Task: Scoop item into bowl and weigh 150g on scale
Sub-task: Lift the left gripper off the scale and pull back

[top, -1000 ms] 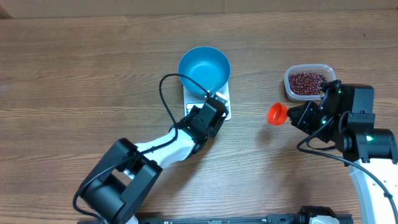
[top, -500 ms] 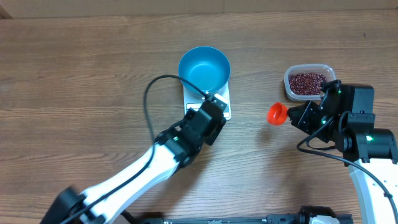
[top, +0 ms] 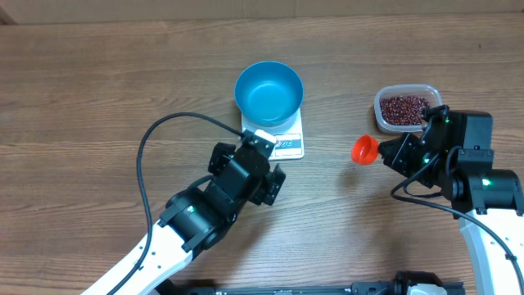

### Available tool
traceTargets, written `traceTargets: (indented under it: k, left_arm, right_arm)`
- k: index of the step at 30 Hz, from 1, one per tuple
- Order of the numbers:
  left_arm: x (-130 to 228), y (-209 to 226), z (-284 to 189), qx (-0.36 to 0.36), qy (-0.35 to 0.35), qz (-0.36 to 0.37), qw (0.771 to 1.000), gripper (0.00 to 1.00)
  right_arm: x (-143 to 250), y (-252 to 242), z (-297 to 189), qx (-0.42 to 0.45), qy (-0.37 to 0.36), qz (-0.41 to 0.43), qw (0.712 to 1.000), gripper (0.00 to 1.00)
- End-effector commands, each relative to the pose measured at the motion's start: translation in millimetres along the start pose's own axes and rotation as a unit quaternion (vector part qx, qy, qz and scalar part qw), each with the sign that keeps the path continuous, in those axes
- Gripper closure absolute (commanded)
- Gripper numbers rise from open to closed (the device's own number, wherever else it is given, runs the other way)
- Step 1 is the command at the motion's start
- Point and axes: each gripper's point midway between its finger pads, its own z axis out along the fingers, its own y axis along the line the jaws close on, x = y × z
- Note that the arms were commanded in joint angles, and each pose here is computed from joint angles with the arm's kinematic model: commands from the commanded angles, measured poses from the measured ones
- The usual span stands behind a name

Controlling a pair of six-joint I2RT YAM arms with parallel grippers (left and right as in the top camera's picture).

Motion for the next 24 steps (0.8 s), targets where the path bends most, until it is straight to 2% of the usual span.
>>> traceTargets:
  k: [1,8,15,24]
  left_arm:
    - [3.4,5.9,-9.0,-0.007,0.0,-0.025,1.0,0.01]
    - [4.3,18.9,-28.1,-0.025,-0.013,-0.094,0.995,0.0]
    - [1.8,24.4,-48.3,-0.019,-0.033,-0.096,0.995,0.01]
    - [7.5,23.7,-45.0,-0.021,-0.019,-0.092,0.995,0.0]
  right_arm:
    - [-9.8,9.7,-11.4,-0.012,-0.022,-0.012,1.0,0.96]
    - [-7.8,8.7,-11.3,-0.01,-0.018,-0.011,1.0,0.96]
    - [-7.5,8.5,-11.3,-0.01,-0.017,-0.01,1.0,0.96]
    - [-8.5,9.0,-11.3,-0.011,-0.019,-0.011,1.0,0.96]
